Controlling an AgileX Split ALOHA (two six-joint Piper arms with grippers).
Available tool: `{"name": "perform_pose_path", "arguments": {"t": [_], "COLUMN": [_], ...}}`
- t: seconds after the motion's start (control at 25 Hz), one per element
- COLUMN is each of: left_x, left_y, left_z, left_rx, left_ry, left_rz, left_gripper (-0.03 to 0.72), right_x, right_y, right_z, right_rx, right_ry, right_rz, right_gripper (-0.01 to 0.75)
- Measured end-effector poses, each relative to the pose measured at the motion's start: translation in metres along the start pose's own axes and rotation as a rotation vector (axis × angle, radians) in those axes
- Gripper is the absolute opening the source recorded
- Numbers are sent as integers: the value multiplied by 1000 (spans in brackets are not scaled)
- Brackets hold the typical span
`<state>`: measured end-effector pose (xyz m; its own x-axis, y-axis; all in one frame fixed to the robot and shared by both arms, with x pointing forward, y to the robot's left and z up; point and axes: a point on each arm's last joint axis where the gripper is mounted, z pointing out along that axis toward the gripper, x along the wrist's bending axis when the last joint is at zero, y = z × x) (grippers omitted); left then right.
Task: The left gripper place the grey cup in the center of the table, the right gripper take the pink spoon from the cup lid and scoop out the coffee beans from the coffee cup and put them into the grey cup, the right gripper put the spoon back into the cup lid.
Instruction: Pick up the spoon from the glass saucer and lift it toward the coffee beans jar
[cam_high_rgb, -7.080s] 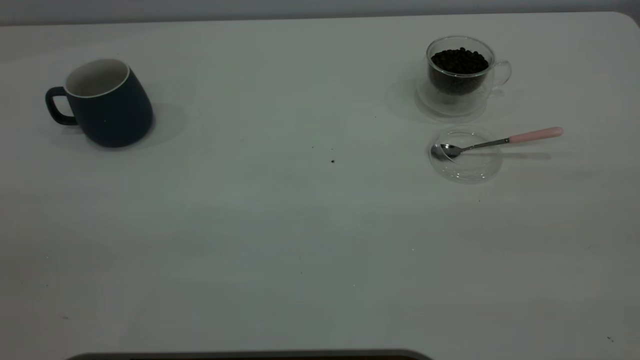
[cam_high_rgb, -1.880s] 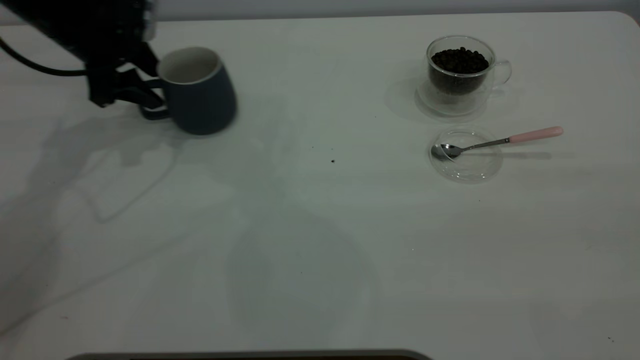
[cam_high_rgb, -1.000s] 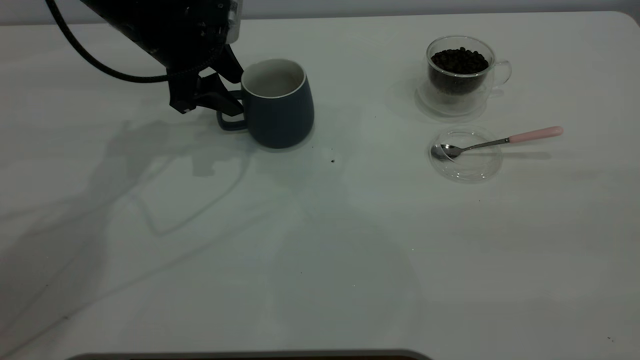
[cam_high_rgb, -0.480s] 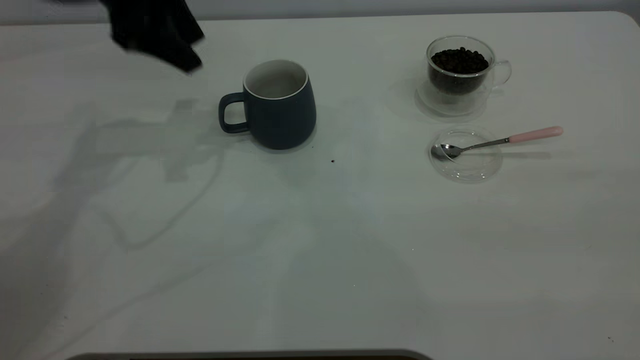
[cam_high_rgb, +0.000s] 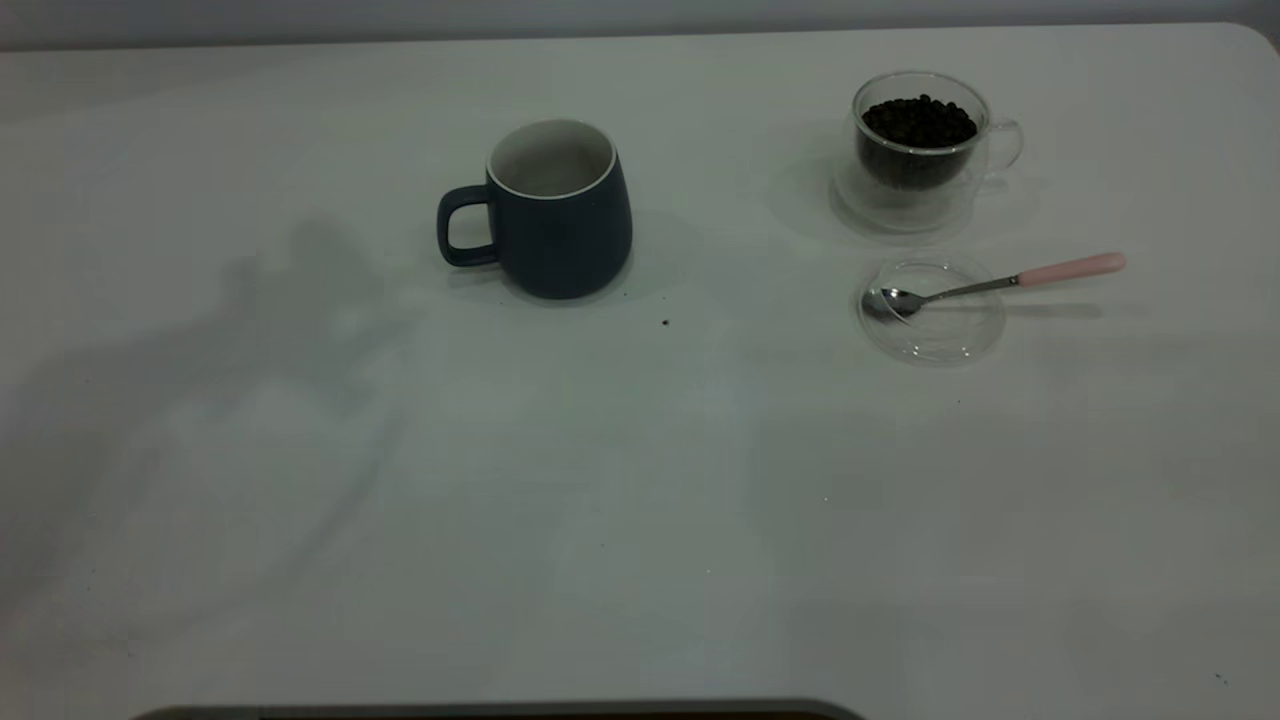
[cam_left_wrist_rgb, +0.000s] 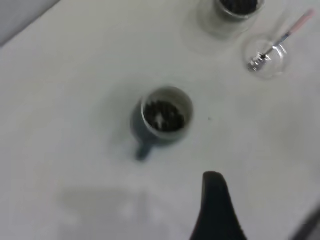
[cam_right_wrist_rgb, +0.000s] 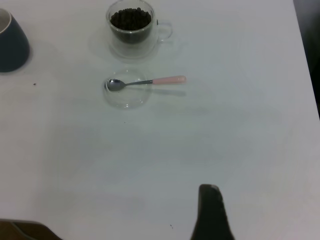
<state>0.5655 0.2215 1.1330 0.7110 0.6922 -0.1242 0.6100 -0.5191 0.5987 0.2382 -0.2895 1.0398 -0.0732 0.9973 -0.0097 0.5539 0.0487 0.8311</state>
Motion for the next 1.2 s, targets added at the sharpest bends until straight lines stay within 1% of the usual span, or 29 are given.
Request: {"name": "perform_pose_path", "arguments": {"t": [0.12, 0.32, 0.44, 0.52, 0.6, 0.84, 0.96, 1.04, 1.08, 1.2], "left_x": [-28, -61, -82, -91, -96, -103, -110, -115, -118, -127], "left_y": [-13, -38, -67, -88, -112, -196, -234, -253, -261, -274], "left_z": [-49, -112, -134, -135, -127, -75, -57, -51, -49, -52], "left_rx": [65, 2, -20, -7, 31, 250, 310, 307, 288, 193], "left_ry": [60, 278, 366, 392, 404, 436, 461, 481, 491, 518], "left_rz": [-40, -98, -143, -189, -253, -467, -557, -593, -601, -593], "left_gripper": [569, 569, 569, 569, 569, 569, 569, 569, 569, 569], "right_x": [0, 0, 0, 0, 0, 0, 0, 0, 0, 0], "right_y": [0, 0, 0, 0, 0, 0, 0, 0, 0, 0], "right_z": [0, 0, 0, 0, 0, 0, 0, 0, 0, 0], "right_rx": [0, 0, 0, 0, 0, 0, 0, 0, 0, 0], "right_ry": [0, 1, 1, 1, 1, 1, 1, 1, 1, 1], "right_rz": [0, 0, 0, 0, 0, 0, 0, 0, 0, 0], "right_gripper": [576, 576, 576, 576, 576, 576, 576, 576, 576, 576]}}
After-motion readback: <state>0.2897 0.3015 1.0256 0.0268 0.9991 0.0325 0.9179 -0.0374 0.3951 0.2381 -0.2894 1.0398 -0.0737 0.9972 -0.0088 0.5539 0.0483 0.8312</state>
